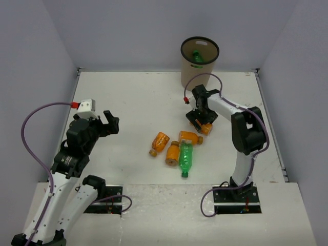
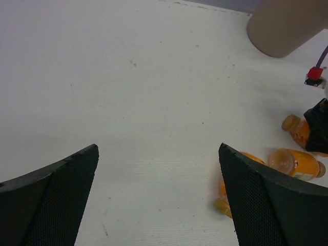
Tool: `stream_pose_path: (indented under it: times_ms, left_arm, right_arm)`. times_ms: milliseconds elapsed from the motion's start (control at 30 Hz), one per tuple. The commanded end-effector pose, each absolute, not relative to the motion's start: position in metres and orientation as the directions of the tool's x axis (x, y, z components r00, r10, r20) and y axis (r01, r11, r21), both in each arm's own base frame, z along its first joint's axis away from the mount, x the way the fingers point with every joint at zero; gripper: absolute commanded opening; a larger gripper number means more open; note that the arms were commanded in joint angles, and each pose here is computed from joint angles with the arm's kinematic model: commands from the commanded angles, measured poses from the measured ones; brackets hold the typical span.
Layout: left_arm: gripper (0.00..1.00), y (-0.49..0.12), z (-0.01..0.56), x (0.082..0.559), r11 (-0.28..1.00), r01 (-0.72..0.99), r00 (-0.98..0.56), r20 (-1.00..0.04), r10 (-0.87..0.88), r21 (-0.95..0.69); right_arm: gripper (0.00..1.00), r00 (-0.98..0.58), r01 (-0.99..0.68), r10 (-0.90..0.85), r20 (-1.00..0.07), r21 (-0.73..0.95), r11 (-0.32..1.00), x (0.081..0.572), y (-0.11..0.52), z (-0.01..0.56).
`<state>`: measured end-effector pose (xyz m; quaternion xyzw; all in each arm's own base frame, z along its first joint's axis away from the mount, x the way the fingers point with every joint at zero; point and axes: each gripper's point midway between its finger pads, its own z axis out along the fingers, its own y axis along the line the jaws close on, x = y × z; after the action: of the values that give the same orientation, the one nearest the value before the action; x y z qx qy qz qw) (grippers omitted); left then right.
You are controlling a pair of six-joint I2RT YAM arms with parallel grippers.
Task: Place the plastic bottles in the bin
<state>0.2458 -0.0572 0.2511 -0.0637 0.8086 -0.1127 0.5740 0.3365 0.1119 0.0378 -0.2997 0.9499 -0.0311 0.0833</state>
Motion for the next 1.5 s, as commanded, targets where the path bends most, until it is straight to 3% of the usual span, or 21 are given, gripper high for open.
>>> stream_pose_path:
  times_ms: [0, 67, 200, 333, 467, 567, 667, 767, 933, 1000, 1033, 1133, 1233, 1300, 1333, 1467]
  left_arm:
    - [1.00, -0.060, 0.259, 0.249, 0.969, 0.056, -0.300, -0.930, -0.214, -0.241]
    - [1.00, -0.059, 0.259, 0.249, 0.969, 0.052, -0.298, -0.930, -0.214, -0.240]
    - [1.00, -0.059, 0.260, 0.249, 0.969, 0.050, -0.296, -0.930, -0.218, -0.243]
    - [1.00, -0.060, 0.259, 0.249, 0.969, 0.052, -0.300, -0.929, -0.215, -0.241]
    - [1.00, -0.060, 0.259, 0.249, 0.969, 0.052, -0.301, -0.929, -0.216, -0.243]
    - [1.00, -0.061, 0.257, 0.250, 0.969, 0.053, -0.309, -0.927, -0.214, -0.242]
    - [1.00, -0.060, 0.256, 0.251, 0.970, 0.049, -0.312, -0.926, -0.212, -0.238]
    - [1.00, -0.059, 0.256, 0.251, 0.970, 0.044, -0.309, -0.927, -0.214, -0.238]
    - [1.00, -0.057, 0.256, 0.250, 0.972, 0.033, -0.305, -0.928, -0.213, -0.233]
    - [1.00, -0.057, 0.255, 0.251, 0.972, 0.033, -0.308, -0.927, -0.213, -0.234]
    - [1.00, -0.057, 0.255, 0.251, 0.972, 0.033, -0.311, -0.926, -0.212, -0.234]
    - [1.00, -0.057, 0.254, 0.251, 0.972, 0.032, -0.314, -0.926, -0.212, -0.233]
    - [1.00, -0.058, 0.254, 0.251, 0.972, 0.035, -0.313, -0.926, -0.212, -0.234]
    - [1.00, -0.059, 0.253, 0.252, 0.971, 0.041, -0.320, -0.924, -0.209, -0.234]
    - [1.00, -0.060, 0.252, 0.252, 0.971, 0.043, -0.323, -0.923, -0.209, -0.235]
    - [1.00, -0.068, 0.248, 0.256, 0.970, 0.083, -0.349, -0.918, -0.188, -0.230]
  right_arm:
    - [0.82, -0.797, -0.589, -0.591, -0.125, -0.059, 0.806, 0.337, 0.120, 0.036]
    - [0.79, -0.803, -0.579, -0.583, -0.127, -0.066, 0.812, 0.341, 0.119, 0.035]
    - [0.44, -0.822, -0.527, -0.542, -0.173, -0.126, 0.840, 0.358, 0.110, 0.042]
    - [0.26, -0.834, -0.459, -0.495, -0.242, -0.194, 0.867, 0.369, 0.101, 0.065]
    - [0.21, -0.792, -0.383, -0.442, -0.420, -0.222, 0.897, 0.383, 0.102, 0.123]
    - [0.21, -0.695, -0.317, -0.364, -0.620, -0.191, 0.929, 0.402, 0.108, 0.189]
    - [0.21, -0.548, -0.244, -0.221, -0.806, -0.098, 0.965, 0.433, 0.109, 0.273]
    - [0.22, -0.387, -0.196, -0.110, -0.915, -0.035, 0.980, 0.461, 0.109, 0.338]
    - [0.22, -0.258, -0.175, -0.102, -0.961, -0.058, 0.983, 0.520, 0.115, 0.390]
    - [0.22, -0.284, -0.162, -0.128, -0.950, -0.084, 0.983, 0.553, 0.116, 0.366]
    - [0.23, -0.240, -0.151, -0.124, -0.963, -0.090, 0.984, 0.563, 0.115, 0.382]
    - [0.31, -0.244, -0.119, -0.145, -0.959, -0.119, 0.986, 0.595, 0.115, 0.358]
    - [0.65, -0.237, -0.044, -0.134, -0.962, -0.128, 0.991, 0.613, 0.103, 0.345]
    - [0.93, -0.230, -0.027, -0.118, -0.966, -0.114, 0.993, 0.618, 0.101, 0.346]
    - [0.99, -0.224, -0.025, -0.118, -0.967, -0.115, 0.993, 0.618, 0.100, 0.349]
    - [0.99, -0.166, -0.012, -0.074, -0.983, -0.073, 0.997, 0.598, 0.097, 0.389]
